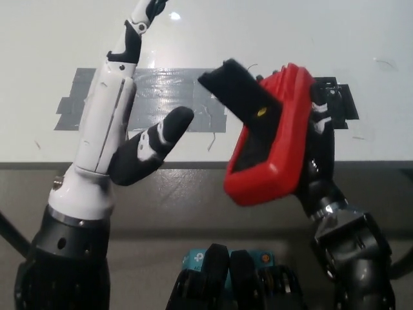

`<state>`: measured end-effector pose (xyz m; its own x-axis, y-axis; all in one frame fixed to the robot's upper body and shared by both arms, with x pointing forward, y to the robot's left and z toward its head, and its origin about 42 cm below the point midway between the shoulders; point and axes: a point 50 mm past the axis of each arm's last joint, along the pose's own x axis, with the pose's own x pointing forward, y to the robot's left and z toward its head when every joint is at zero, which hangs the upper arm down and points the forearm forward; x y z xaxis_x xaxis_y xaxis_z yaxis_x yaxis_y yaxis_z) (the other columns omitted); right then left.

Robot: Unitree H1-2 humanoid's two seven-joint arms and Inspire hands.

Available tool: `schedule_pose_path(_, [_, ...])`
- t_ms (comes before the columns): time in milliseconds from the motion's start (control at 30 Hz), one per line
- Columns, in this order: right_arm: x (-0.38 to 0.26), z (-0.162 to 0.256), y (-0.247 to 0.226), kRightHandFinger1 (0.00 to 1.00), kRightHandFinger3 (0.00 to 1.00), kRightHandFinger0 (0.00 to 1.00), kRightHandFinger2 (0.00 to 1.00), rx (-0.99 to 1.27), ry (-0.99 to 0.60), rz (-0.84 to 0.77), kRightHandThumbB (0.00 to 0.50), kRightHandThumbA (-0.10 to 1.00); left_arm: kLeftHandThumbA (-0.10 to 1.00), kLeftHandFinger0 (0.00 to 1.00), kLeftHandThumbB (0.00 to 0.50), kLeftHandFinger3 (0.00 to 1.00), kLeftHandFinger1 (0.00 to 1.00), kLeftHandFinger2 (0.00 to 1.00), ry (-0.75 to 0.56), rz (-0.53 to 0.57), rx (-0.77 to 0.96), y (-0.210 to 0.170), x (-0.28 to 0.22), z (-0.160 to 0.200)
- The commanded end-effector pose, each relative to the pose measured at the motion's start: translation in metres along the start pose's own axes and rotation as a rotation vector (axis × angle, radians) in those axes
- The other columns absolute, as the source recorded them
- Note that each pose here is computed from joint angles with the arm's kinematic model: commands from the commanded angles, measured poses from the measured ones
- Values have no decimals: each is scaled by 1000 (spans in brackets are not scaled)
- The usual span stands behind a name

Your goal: The robot first picks the multimeter with right hand and then unfolds the black stand on the back of it using left hand

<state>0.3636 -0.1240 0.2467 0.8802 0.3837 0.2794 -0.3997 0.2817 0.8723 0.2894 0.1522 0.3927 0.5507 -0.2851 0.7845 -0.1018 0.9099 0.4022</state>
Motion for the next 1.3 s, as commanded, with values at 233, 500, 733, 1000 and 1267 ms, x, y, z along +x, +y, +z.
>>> schedule_pose_path(233, [-5, -2, 30, 4, 732, 0, 666, 26, 19, 198, 158, -100, 940, 1000, 126, 1000, 1000, 1000, -15, -8, 30, -3, 6, -3])
schedule_pose_path(500, [-5, 4, 33, 4, 694, 0, 642, 3, 0, 198, 161, -100, 911, 1000, 114, 1000, 1000, 1000, -37, -21, 2, -5, 3, 5])
schedule_pose_path(733, [-3, 9, 38, 0, 618, 0, 482, 27, -15, 200, 134, -100, 935, 1000, 157, 1000, 1000, 1000, -44, -41, -21, -12, -4, 12])
schedule_pose_path(1000, [0, 13, 44, 0, 632, 0, 489, 33, -34, 207, 131, -100, 957, 1000, 143, 1000, 1000, 1000, -43, -97, 6, -18, -10, 14])
schedule_pose_path(1267, [5, 17, 48, 0, 842, 0, 560, 22, -46, 218, 118, -100, 949, 1000, 148, 1000, 1000, 1000, -48, -114, -1, -20, -12, 15])
